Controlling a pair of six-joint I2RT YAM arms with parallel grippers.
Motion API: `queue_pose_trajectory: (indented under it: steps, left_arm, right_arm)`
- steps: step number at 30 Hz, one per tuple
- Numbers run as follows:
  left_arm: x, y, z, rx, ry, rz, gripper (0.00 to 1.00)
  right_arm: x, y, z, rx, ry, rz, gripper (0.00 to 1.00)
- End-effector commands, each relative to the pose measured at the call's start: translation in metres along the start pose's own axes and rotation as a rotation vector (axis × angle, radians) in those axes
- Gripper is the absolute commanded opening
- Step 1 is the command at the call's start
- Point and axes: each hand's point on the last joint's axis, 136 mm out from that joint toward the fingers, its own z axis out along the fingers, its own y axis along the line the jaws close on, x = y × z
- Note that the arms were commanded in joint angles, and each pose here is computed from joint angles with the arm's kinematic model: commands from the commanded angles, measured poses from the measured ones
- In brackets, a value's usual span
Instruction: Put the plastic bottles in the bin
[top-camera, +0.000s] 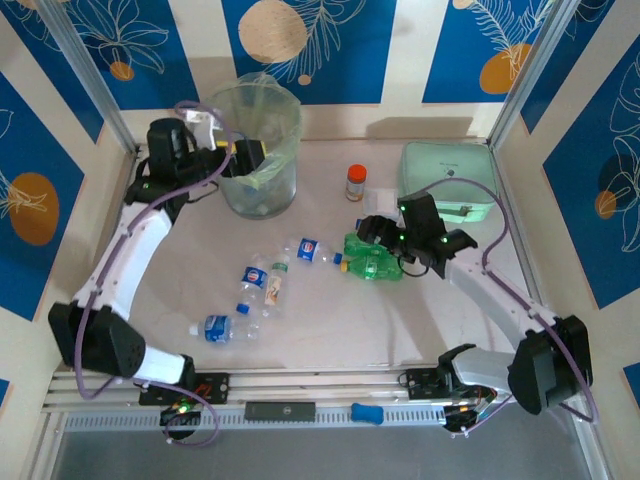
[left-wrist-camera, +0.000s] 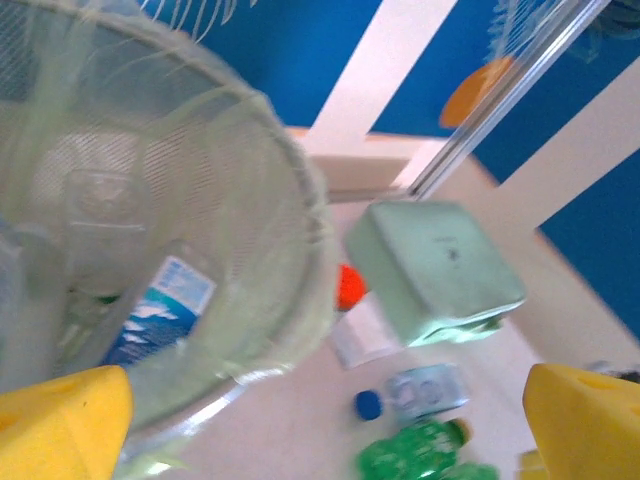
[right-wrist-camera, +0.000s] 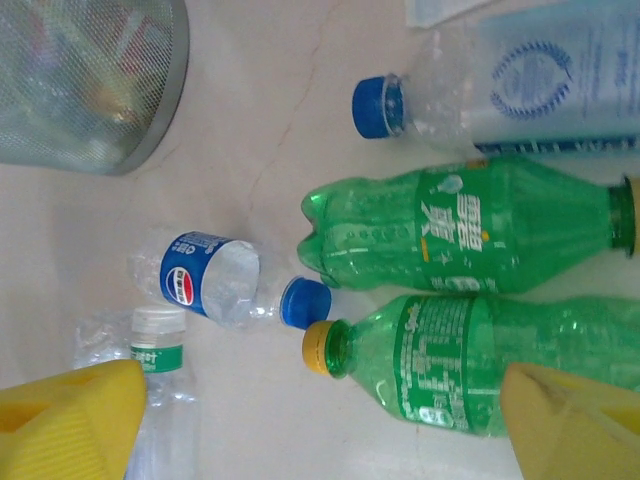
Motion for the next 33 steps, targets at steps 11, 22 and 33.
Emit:
queue_pose_trajectory:
  steps: [11,22,33]
  left_arm:
    - [0.108,0.007,-0.020,0.080,-0.031,-0.267,1.00]
    - [0.172,0.005,0.012,0.072,0.033,-0.368,0.99]
    - [0.198,-0.024,0.067,0.175,0.168,-0.425,0.99]
  right_arm:
    - [0.007,0.007,0.043,0.035,0.197,-0.211,0.94]
    - [0.024,-0.014,0.061,0.168,0.266,-0.254,0.94]
    - [0.054,-0.031,0.057,0.229,0.318,-0.252,0.94]
